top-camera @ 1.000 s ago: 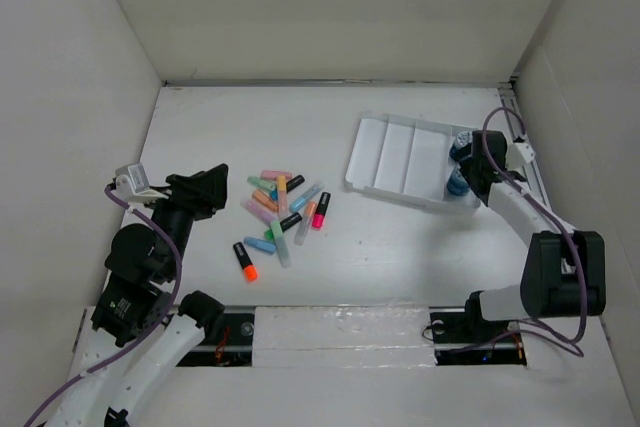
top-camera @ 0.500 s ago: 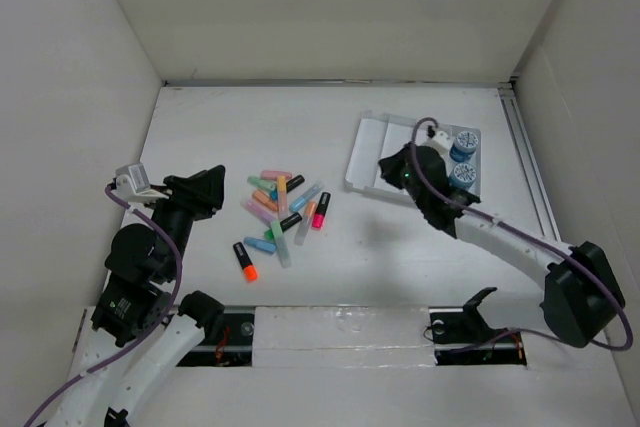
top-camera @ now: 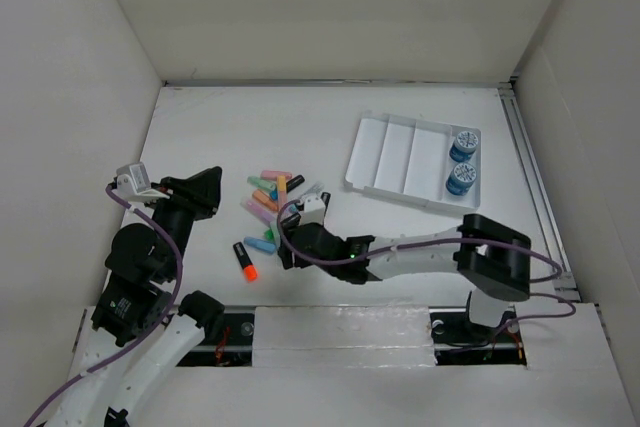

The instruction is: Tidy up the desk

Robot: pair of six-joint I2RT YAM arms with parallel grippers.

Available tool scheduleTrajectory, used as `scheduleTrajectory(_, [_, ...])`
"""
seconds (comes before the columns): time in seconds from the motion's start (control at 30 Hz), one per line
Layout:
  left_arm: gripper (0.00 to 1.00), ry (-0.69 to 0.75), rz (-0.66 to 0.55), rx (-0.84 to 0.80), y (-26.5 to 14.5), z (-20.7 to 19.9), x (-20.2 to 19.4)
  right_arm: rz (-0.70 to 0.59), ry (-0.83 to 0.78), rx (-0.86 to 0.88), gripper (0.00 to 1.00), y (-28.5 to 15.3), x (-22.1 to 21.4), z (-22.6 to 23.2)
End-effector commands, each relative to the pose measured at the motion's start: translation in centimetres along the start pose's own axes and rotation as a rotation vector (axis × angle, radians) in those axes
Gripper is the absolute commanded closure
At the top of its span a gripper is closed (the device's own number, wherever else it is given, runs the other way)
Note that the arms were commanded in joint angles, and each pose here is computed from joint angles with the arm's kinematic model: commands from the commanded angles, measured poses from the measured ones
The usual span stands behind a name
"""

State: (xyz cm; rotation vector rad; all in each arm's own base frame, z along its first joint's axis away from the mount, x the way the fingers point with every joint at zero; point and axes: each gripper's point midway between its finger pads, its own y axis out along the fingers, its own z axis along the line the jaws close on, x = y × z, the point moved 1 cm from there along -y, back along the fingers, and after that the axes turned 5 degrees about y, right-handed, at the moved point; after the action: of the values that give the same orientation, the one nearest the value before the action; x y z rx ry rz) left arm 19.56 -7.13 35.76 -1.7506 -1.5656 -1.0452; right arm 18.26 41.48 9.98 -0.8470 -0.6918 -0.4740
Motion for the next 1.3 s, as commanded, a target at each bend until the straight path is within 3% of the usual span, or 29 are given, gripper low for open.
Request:
scheduleTrajectory(0.0, [0.77,-0.007,-0.038,-0.034,0.1,-0.9,1.2,-0.051,-0.024,-0.069,0.35,1.9,0.3,1.0])
scheduleTrajectory(0.17, [0.72,-0.003,-0.043,-0.041,-0.1,-1.0,1.3,-0.035,-0.058,-0.106,0.35,3.6,-0.9,1.3])
scheduleTrajectory(0.53, [0.66,-0.004,-0.045,-0.049,-0.2,-1.1,1.4,-0.027,-0.087,-0.188,0.51,6.2,-2.5,0.1])
scheduleTrajectory(0.67, [0.65,-0.005,-0.046,-0.053,-0.2,-1.1,1.4,-0.038,-0.080,-0.192,0.67,6.2,-2.3,0.1])
scheduleTrajectory(0.77, [0.65,-0.005,-0.045,-0.056,-0.3,-1.2,1.4,-0.104,-0.036,-0.164,0.80,4.6,0.4,1.4])
scheduleTrajectory(0.8, [0.65,-0.005,-0.045,-0.056,-0.3,-1.2,1.4,-0.098,-0.042,-0.170,0.80,4.6,0.1,1.0])
scheduleTrajectory(0.87, [0.65,-0.006,-0.049,-0.056,-0.3,-1.2,1.5,-0.206,0.034,-0.100,0.81,2.0,5.5,2.2])
scheduleTrajectory(0.9, [0.65,-0.006,-0.049,-0.056,-0.3,-1.2,1.5,-0.206,0.034,-0.100,0.81,2.0,5.5,2.2])
scheduleTrajectory(1.07, [0.65,-0.003,-0.042,-0.063,-0.2,-1.3,1.3,-0.332,0.144,-0.079,0.82,-0.9,13.1,-1.5])
scheduleTrajectory(1.27, [0.65,-0.002,-0.040,-0.069,-0.2,-1.4,1.3,-0.423,0.309,-0.184,0.82,0.4,21.1,-11.3])
